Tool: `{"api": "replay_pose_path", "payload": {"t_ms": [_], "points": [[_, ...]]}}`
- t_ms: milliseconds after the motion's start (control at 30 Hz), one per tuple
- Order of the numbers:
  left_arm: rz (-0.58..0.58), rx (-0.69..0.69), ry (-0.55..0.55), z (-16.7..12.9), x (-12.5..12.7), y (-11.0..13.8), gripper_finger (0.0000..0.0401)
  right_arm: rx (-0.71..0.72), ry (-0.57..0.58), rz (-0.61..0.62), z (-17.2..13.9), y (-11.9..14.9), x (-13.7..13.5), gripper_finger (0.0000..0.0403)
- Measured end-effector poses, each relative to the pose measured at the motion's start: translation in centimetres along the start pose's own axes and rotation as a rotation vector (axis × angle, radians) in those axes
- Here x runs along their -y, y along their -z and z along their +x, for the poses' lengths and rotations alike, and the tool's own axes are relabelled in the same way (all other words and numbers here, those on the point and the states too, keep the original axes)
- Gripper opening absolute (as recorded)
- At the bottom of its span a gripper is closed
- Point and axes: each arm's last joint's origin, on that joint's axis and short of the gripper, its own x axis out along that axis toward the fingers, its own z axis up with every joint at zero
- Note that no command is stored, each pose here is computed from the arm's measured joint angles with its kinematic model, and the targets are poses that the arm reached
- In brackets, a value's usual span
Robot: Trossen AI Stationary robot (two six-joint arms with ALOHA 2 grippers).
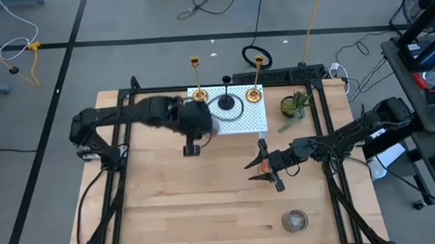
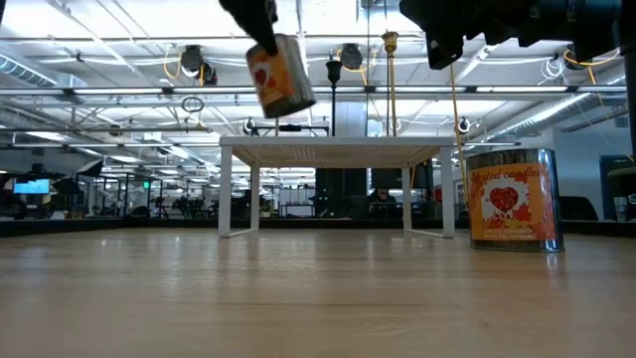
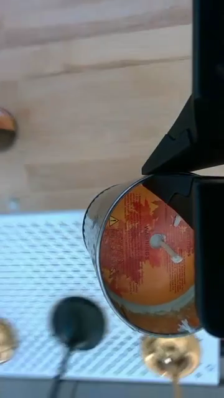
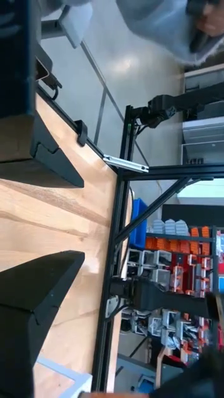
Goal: Pick & Place candle stick holders
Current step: Put the left orange scented candle on the shelf aligned with the other golden candle holder
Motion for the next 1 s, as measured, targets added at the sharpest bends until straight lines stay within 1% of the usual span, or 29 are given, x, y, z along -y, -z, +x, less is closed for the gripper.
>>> {"api": "replay_pose_path", "payload": {"t_ms": [100,200,367,433,633,833,1000], "points": [[-0.049,-0.046,0.008,0.3,-2.7,0.9,0.0003,-0.008,0.0,0.0,0.0,0.1,0.0,0.0173],[-0.11,-0.045,0.023,0.3,-4.8,1.5,0.0004,-0.009,0.0,0.0,0.0,0.1,0.0,0.0173],[-0.143,-0.062,0.044,0.3,-6.5,2.3,0.0005,-0.012,0.0,0.0,0.0,0.1,0.0,0.0173],[-0.15,-0.045,0.053,0.4,-7.1,2.4,0.0004,-0.012,0.0,0.0,0.0,0.1,0.0,0.0173],[-0.156,-0.062,0.057,1.3,-7.7,3.1,0.0012,-0.012,0.0,0.001,0.0,0.1,0.0,0.0173],[-0.141,-0.066,0.056,2.0,-7.8,3.0,0.0006,-0.013,-0.002,0.01,0.0,0.1,0.0,0.0173],[-0.125,-0.013,0.046,2.0,-7.6,2.4,0.0046,-0.013,-0.003,0.009,0.0,0.1,0.0,0.0173]]}}
